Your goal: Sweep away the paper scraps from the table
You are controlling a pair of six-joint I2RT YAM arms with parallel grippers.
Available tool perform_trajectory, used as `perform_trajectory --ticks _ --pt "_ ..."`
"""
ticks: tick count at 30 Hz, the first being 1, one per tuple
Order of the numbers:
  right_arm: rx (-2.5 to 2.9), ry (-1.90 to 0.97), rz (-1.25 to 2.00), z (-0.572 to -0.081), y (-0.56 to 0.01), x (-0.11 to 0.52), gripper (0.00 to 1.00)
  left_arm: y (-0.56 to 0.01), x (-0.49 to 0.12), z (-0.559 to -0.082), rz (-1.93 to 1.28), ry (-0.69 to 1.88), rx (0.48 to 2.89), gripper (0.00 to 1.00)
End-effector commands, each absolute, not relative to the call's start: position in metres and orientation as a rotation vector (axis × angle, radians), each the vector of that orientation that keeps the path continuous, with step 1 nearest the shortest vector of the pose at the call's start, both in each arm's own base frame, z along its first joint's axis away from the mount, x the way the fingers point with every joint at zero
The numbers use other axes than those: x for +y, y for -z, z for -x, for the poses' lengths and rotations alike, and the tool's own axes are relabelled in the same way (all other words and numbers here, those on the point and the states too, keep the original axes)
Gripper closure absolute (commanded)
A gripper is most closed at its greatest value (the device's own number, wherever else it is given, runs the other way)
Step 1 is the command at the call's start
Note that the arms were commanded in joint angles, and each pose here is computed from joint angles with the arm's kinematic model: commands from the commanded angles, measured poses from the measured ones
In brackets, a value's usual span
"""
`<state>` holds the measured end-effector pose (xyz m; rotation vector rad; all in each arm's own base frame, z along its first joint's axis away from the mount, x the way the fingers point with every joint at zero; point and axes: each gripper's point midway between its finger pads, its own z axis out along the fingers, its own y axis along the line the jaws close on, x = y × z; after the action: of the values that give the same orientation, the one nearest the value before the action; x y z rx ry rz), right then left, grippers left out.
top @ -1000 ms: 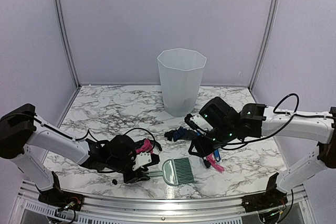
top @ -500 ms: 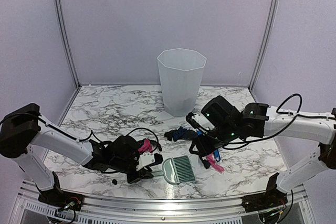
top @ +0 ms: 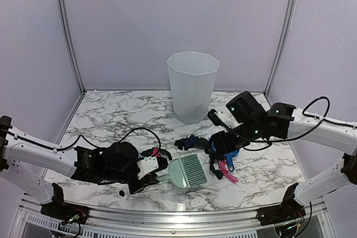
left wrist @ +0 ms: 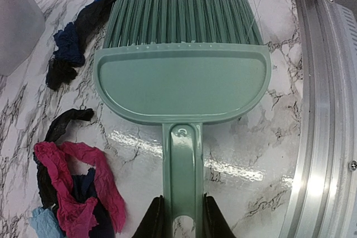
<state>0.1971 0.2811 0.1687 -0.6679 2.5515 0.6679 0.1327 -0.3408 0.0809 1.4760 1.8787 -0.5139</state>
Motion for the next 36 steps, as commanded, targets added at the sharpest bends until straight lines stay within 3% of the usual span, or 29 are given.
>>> perform_trajectory --ticks 1,3,5,11,21,27,36 --pt "2.478 -0.947 0.611 -0.206 -0.209 0.280 0.31 -0.102 -0.340 -0.142 -1.429 0.428 1.873 0.86" --pt "2.449 -1.029 0.582 -0.210 -0.221 0.273 0.15 -0.115 -0.344 -0.145 -1.412 0.421 1.849 0.86" --pt "2.430 -1.127 0.566 -0.210 -0.230 0.268 0.08 -0.130 -0.348 -0.147 -1.397 0.413 1.826 0.86" --pt "2.386 -1.417 0.604 -0.199 -0.241 0.273 0.05 -0.170 -0.365 -0.152 -1.358 0.408 1.750 0.85" --pt "2.341 -1.645 0.547 -0.197 -0.250 0.262 0.05 -0.206 -0.393 -0.155 -1.359 0.407 1.661 0.85" --pt "2.321 -1.770 0.563 -0.188 -0.250 0.266 0.11 -0.219 -0.409 -0.158 -1.360 0.421 1.635 0.85" --pt "2.240 -1.909 0.586 -0.179 -0.259 0.269 0.32 -0.222 -0.425 -0.156 -1.387 0.454 1.613 0.85"
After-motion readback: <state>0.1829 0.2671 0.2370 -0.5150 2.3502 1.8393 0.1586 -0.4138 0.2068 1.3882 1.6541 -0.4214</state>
